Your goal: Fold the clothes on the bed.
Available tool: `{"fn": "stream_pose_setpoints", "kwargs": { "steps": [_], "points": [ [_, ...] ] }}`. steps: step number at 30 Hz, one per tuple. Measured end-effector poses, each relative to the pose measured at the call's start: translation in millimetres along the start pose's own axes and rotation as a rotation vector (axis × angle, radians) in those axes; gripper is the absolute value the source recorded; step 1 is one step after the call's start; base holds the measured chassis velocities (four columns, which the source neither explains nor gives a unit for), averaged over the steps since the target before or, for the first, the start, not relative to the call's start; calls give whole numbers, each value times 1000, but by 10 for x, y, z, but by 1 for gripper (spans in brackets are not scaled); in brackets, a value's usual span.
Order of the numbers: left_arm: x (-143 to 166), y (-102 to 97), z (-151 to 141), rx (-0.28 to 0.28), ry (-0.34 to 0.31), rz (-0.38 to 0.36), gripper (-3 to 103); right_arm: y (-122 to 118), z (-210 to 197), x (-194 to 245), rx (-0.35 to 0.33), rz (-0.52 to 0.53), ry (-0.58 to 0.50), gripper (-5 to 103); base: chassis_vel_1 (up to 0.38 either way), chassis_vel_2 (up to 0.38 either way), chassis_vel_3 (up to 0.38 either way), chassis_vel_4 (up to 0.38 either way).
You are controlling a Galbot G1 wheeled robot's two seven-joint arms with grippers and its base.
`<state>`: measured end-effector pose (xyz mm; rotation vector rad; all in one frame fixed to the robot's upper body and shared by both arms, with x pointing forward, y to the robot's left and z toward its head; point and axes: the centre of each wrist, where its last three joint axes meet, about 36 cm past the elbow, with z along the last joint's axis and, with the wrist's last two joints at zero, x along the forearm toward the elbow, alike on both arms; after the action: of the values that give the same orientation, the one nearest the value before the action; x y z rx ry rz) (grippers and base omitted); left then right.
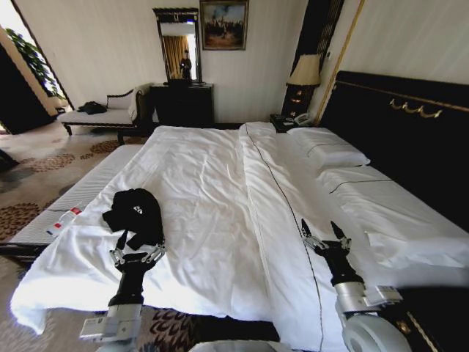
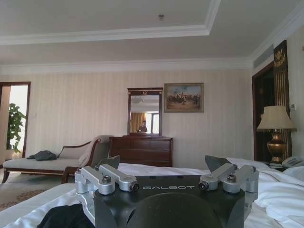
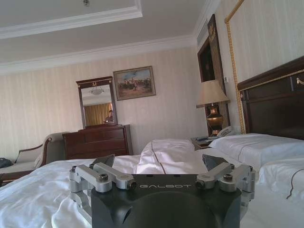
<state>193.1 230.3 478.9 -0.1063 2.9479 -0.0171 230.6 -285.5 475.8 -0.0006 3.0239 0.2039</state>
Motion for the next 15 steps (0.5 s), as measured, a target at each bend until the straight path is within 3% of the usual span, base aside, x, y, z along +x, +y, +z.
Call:
{"fn": "stream_pose_setpoints", "kwargs": {
  "steps": [15],
  "points": [
    [-14,13,10,2,-3,-1,100,23,-24,18,-1,-4,-3,100,-18,102,13,-99]
  ]
}}
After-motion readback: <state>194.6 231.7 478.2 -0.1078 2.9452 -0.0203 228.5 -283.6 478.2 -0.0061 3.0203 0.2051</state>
